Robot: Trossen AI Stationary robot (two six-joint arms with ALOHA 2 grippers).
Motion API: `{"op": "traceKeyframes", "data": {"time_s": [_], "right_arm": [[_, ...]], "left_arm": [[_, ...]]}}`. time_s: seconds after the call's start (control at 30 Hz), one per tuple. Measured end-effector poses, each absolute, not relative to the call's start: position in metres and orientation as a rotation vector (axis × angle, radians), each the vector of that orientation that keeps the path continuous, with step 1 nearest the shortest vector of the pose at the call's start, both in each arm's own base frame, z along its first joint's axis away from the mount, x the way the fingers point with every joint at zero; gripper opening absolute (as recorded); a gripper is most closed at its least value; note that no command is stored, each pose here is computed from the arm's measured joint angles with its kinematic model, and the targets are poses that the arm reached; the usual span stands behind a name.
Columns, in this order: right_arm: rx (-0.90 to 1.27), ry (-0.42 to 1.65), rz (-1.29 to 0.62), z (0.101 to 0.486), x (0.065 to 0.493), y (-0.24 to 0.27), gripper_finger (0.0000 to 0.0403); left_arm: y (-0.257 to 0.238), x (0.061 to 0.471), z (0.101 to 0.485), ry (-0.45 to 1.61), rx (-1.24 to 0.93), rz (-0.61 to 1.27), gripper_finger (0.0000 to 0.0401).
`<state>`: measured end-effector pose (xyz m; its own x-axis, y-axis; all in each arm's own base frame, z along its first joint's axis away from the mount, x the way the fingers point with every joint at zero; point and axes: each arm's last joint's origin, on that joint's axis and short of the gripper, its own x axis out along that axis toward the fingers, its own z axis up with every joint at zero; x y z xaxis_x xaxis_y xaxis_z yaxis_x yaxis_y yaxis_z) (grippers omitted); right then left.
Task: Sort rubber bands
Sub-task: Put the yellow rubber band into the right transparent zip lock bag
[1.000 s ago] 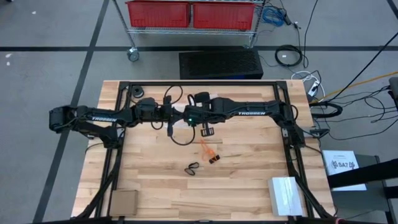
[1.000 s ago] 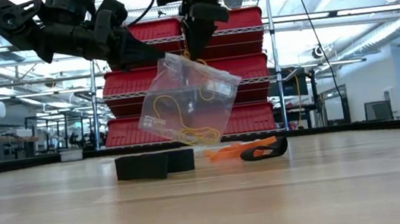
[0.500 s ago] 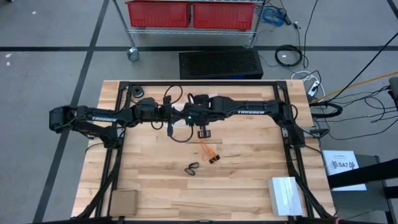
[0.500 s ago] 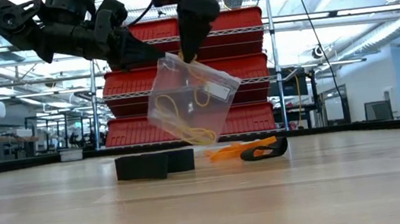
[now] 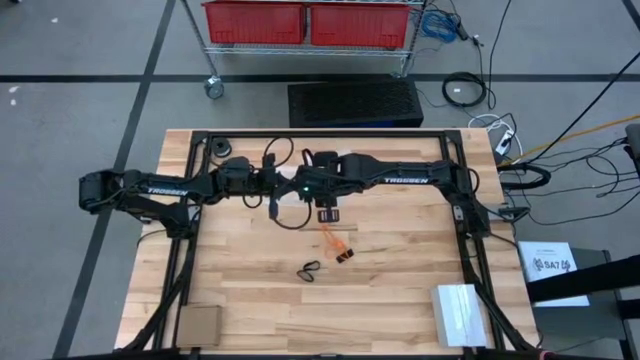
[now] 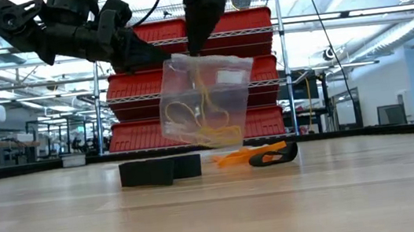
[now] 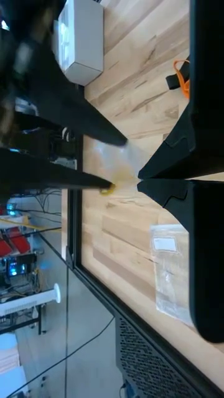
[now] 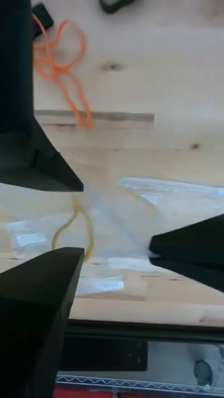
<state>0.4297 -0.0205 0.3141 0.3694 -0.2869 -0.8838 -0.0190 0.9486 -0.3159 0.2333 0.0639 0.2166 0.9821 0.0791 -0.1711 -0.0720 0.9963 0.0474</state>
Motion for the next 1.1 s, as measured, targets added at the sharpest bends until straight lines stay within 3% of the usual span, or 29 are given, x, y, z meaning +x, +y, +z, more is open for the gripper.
{"op": "traceKeyframes", "data": {"time_s": [0.37, 0.47, 0.67, 0.83, 1.1], "right_arm": [[-0.262, 1.107, -0.118, 0.344, 0.427, -0.007, 0.0148], [-0.226, 1.191, -0.132, 0.34, 0.419, -0.01, 0.0134], [-0.081, 1.243, 0.035, 0.33, 0.417, -0.006, 0.0093], [-0.072, 1.294, 0.049, 0.303, 0.418, -0.004, 0.0074], [-0.051, 1.161, 0.077, 0.245, 0.399, 0.0, 0.0057]], "left_arm": [[0.064, 0.233, 0.216, 0.177, 0.04, 0.076, 0.0002], [0.064, 0.233, 0.216, 0.184, 0.041, 0.098, 0.0002], [0.065, 0.232, 0.213, 0.213, 0.046, 0.131, 0.0002], [0.064, 0.226, 0.217, 0.241, 0.071, 0.189, 0.0002], [0.051, 0.207, 0.232, 0.271, 0.117, 0.276, 0.0002]]}}
